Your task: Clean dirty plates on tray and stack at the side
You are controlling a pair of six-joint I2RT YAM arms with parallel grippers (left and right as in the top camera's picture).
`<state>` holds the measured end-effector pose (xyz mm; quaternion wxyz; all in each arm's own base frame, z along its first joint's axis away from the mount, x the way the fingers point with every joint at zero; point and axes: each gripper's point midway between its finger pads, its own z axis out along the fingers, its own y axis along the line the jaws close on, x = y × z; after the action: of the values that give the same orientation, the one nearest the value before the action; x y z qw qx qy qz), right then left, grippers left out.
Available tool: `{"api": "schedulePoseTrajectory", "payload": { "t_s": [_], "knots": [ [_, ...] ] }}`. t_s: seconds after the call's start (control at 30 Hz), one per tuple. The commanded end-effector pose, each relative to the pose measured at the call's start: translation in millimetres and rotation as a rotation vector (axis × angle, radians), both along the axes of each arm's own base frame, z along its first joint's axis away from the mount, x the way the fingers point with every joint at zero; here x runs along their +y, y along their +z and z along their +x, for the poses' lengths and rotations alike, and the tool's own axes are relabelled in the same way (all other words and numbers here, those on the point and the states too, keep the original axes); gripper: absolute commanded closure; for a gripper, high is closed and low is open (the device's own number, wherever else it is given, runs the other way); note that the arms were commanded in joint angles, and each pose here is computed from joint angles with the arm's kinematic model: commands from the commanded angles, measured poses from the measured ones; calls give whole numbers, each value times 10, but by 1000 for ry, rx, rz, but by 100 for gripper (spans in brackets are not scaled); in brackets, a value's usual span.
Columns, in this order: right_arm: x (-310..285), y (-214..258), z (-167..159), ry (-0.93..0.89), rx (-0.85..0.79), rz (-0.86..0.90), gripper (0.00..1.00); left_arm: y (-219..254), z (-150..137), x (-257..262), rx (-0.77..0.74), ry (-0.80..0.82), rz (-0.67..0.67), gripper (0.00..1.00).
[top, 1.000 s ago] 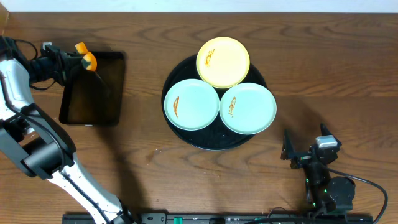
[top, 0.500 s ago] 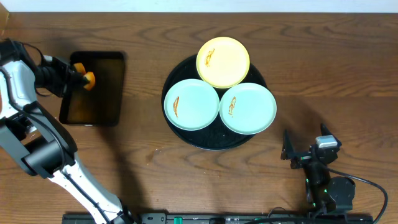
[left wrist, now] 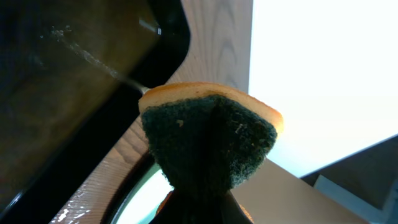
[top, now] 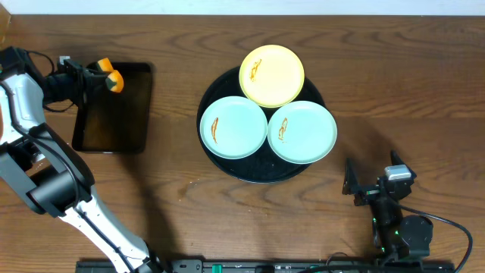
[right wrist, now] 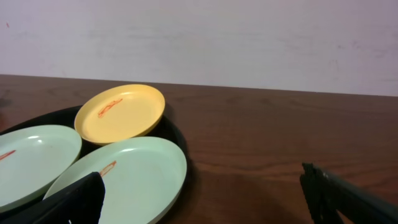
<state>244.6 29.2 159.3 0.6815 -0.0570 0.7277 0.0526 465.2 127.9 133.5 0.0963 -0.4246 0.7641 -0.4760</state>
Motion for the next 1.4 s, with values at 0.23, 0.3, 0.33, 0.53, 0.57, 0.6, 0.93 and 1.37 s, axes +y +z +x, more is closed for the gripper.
{"api": "schedulePoseTrajectory", "payload": {
  "t_s": [0.23,0.3,0.33,0.53,0.57,0.6,0.93,1.37],
  "knots": [
    [-29,-5,2,-12,-1,-7,1,-578,-316,433,251,54,376,92],
    [-29,-5,2,-12,-1,-7,1,-366,-195,207,148,37,202,93],
    [-29,-5,2,-12,-1,-7,1,-228,-125,102,91,30,110,92],
    [-29,-5,2,-12,-1,-7,1,369,57,-177,-16,44,-301,93],
    [-29,-5,2,-12,-1,-7,1,370,64,-162,-15,50,-301,92],
    [-29,-5,2,-12,-1,-7,1,368,74,-147,-23,51,-293,93],
    [-29,-5,2,-12,-1,-7,1,-635,-191,312,250,87,354,93],
    [-29,-5,2,-12,-1,-7,1,723,290,-201,-296,-40,-93,93]
  ]
}}
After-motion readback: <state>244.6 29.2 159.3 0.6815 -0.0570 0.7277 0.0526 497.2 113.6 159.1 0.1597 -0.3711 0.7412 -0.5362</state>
